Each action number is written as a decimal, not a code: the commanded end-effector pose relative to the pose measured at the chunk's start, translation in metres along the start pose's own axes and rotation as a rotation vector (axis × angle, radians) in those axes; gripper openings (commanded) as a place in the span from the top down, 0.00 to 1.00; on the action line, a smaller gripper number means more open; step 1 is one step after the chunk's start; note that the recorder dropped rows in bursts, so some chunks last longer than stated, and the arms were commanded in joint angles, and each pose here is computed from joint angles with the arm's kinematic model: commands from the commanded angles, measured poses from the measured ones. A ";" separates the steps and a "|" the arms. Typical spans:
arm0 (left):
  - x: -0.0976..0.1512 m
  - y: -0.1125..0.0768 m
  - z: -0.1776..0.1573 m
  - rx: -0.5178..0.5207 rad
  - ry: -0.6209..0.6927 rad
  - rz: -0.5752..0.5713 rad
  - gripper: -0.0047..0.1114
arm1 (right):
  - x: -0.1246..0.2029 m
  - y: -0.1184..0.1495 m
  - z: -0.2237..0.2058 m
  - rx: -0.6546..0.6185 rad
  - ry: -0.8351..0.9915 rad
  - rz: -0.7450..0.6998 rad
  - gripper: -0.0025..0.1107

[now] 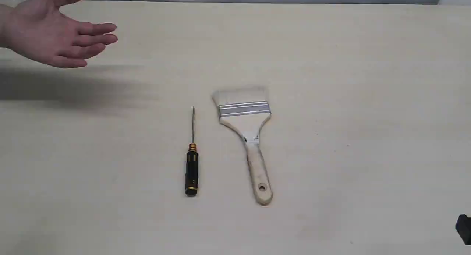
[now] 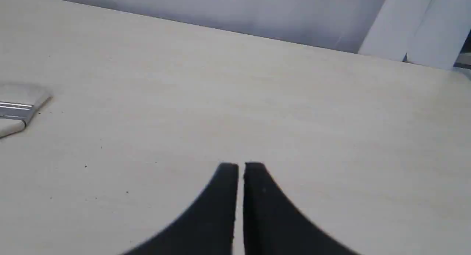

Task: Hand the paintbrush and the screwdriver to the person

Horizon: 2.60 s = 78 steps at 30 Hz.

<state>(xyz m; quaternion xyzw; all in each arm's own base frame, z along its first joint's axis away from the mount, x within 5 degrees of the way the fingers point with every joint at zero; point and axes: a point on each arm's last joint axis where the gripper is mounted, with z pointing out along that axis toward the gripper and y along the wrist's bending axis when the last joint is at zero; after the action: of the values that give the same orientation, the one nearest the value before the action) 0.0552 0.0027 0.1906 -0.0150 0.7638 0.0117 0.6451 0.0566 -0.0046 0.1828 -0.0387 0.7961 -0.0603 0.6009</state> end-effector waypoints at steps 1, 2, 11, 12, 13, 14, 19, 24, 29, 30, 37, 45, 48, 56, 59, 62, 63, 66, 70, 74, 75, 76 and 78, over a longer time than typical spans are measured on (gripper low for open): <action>0.000 -0.001 0.000 0.009 -0.006 -0.001 0.96 | 0.001 0.000 0.000 -0.002 0.005 0.004 0.94; 0.000 -0.001 0.000 0.009 -0.006 -0.001 0.96 | 0.001 0.000 0.000 -0.002 0.005 0.004 0.94; 0.000 -0.001 0.000 0.010 -0.006 -0.004 0.96 | 0.001 0.000 0.000 -0.002 0.005 0.004 0.94; 0.000 -0.001 0.000 0.010 -0.006 -0.004 0.96 | 0.001 0.000 0.000 -0.002 0.005 0.004 0.94; 0.000 -0.001 0.000 0.010 -0.006 -0.004 0.96 | 0.001 0.000 0.000 -0.002 0.005 0.004 0.94; 0.000 -0.001 0.000 0.010 -0.006 -0.004 0.96 | 0.001 0.000 0.000 -0.002 0.005 0.004 0.94; 0.000 -0.001 0.000 0.010 -0.006 -0.004 0.96 | 0.001 0.000 0.000 -0.002 0.005 0.004 0.94; 0.000 -0.001 0.000 0.010 -0.006 -0.004 0.96 | 0.001 0.000 0.000 -0.002 0.005 0.004 0.94; 0.000 -0.001 0.000 0.010 -0.006 -0.004 0.96 | -0.006 -0.001 0.000 0.010 -0.074 -0.051 0.94; 0.000 -0.001 0.000 0.010 -0.006 -0.004 0.96 | -0.011 0.000 -0.001 0.008 -0.128 -0.051 0.94; 0.000 -0.001 0.000 0.009 -0.007 -0.001 0.96 | -0.042 0.002 -0.010 -0.005 -0.486 -0.050 0.94; 0.000 -0.001 0.000 0.009 -0.007 -0.001 0.96 | -0.045 0.002 -0.012 -0.015 -0.533 -0.013 0.94; 0.000 -0.001 0.000 0.009 -0.007 -0.001 0.96 | -0.049 0.000 -0.014 -0.069 -0.571 0.221 0.94; 0.000 -0.001 0.000 0.009 -0.007 -0.001 0.96 | -0.053 -0.007 -0.018 -0.189 -0.626 0.811 0.94; 0.000 -0.001 0.000 0.009 -0.007 -0.001 0.96 | -0.054 -0.007 -0.019 -0.193 -0.650 0.812 0.94; 0.000 -0.001 0.000 0.009 -0.004 -0.003 0.96 | -0.057 -0.008 -0.021 -0.198 -0.681 0.812 0.94; 0.000 -0.001 0.000 0.010 -0.004 -0.005 0.96 | -0.057 -0.008 -0.021 -0.199 -0.687 0.812 0.94; 0.000 -0.001 0.000 0.010 -0.006 -0.005 0.96 | -0.056 -0.007 -0.020 -0.201 -0.673 0.801 0.94; 0.000 -0.001 0.000 0.009 -0.006 -0.004 0.96 | -0.057 0.005 -0.020 -0.281 -0.642 0.615 0.94; 0.000 -0.001 0.000 0.009 -0.006 -0.004 0.96 | -0.071 0.021 -0.025 -0.411 -0.557 0.393 0.90; 0.000 -0.001 0.000 0.009 -0.006 -0.004 0.96 | -0.077 0.022 -0.027 -0.430 -0.545 0.378 0.87; 0.000 -0.001 0.000 0.009 -0.006 -0.004 0.96 | -0.083 0.025 -0.027 -0.449 -0.510 0.330 0.84; 0.000 -0.001 0.000 0.009 -0.006 -0.004 0.96 | -0.097 0.027 -0.031 -0.480 -0.478 0.264 0.79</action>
<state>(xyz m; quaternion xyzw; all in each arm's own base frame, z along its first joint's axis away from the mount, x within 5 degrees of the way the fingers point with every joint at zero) 0.0552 0.0027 0.1906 -0.0150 0.7638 0.0117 0.6451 0.0539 0.0311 0.2734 -0.0434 0.6057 0.2285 0.7609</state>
